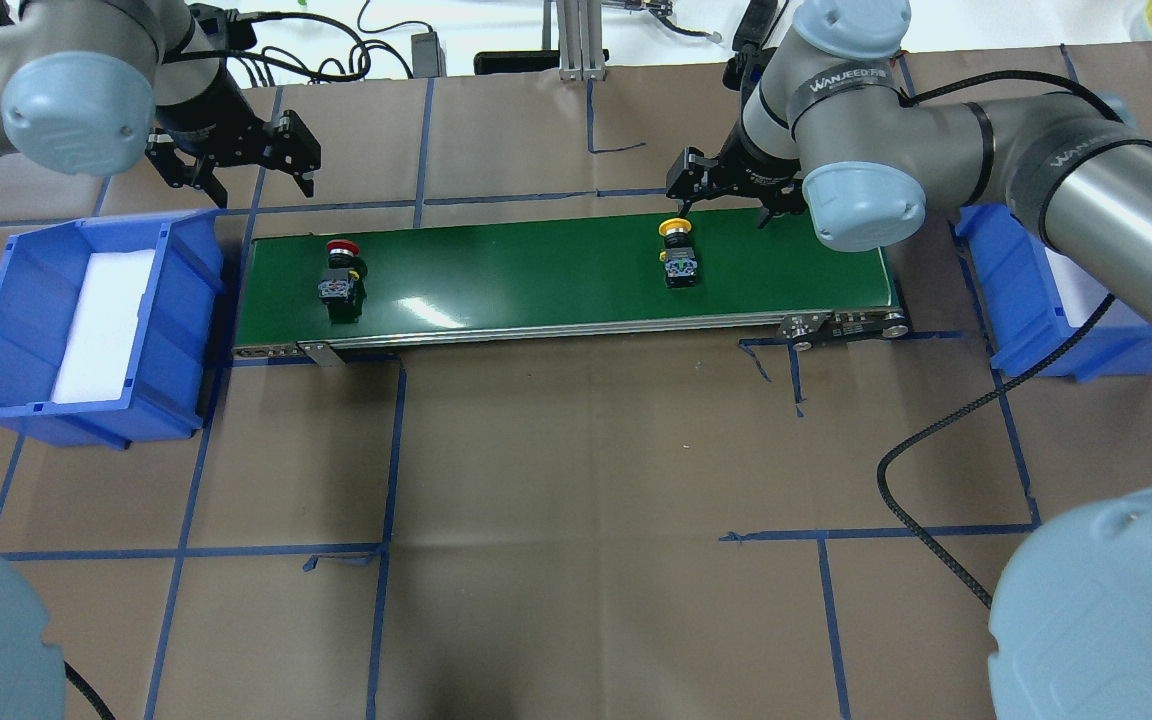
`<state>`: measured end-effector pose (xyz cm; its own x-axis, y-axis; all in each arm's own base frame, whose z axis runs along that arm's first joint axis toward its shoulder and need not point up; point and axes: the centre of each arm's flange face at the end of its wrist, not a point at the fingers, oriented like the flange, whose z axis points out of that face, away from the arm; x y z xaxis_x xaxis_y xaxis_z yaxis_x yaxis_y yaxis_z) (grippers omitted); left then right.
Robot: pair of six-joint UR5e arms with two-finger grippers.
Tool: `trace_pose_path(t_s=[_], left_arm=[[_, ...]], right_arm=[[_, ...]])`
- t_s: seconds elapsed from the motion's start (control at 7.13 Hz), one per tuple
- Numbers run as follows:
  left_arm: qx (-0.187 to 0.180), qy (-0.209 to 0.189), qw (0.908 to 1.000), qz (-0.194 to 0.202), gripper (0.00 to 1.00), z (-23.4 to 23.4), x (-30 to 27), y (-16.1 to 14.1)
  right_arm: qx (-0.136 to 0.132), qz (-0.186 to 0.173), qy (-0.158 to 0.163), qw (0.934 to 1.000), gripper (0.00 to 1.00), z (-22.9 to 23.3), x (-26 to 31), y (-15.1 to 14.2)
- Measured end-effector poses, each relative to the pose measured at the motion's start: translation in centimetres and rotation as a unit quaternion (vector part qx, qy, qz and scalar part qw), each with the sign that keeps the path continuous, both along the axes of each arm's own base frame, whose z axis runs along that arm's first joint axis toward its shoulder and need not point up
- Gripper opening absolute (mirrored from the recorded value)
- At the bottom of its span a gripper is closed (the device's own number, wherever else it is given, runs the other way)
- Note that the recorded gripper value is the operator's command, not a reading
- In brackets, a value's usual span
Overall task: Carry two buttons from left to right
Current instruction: 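Release the red button on the belt while the right gripper grasps the yellow button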
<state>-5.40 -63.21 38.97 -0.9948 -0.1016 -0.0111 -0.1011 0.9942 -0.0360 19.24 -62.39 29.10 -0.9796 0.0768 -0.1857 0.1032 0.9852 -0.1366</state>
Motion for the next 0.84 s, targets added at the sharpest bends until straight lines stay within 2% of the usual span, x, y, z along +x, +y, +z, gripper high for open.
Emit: trace_pose_path(t_s=[0.28, 0.42, 0.84], left_arm=[[0.009, 0.001, 0.9999, -0.013, 1.00, 4.4, -4.6, 3.2], [0.013, 0.001, 0.9997, -0.019, 1.00, 5.9, -6.0, 5.2], [0.023, 0.003, 0.9994, -0.024, 1.00, 6.6, -6.5, 8.8]], right_arm=[[0.008, 0.000, 0.010, 0.9999, 1.00, -1.1, -0.1, -0.1], [0.013, -0.002, 0.025, 0.9996, 1.00, -1.9, -0.3, -0.2], [0.022, -0.004, 0.041, 0.9989, 1.00, -3.2, -0.4, -0.4]])
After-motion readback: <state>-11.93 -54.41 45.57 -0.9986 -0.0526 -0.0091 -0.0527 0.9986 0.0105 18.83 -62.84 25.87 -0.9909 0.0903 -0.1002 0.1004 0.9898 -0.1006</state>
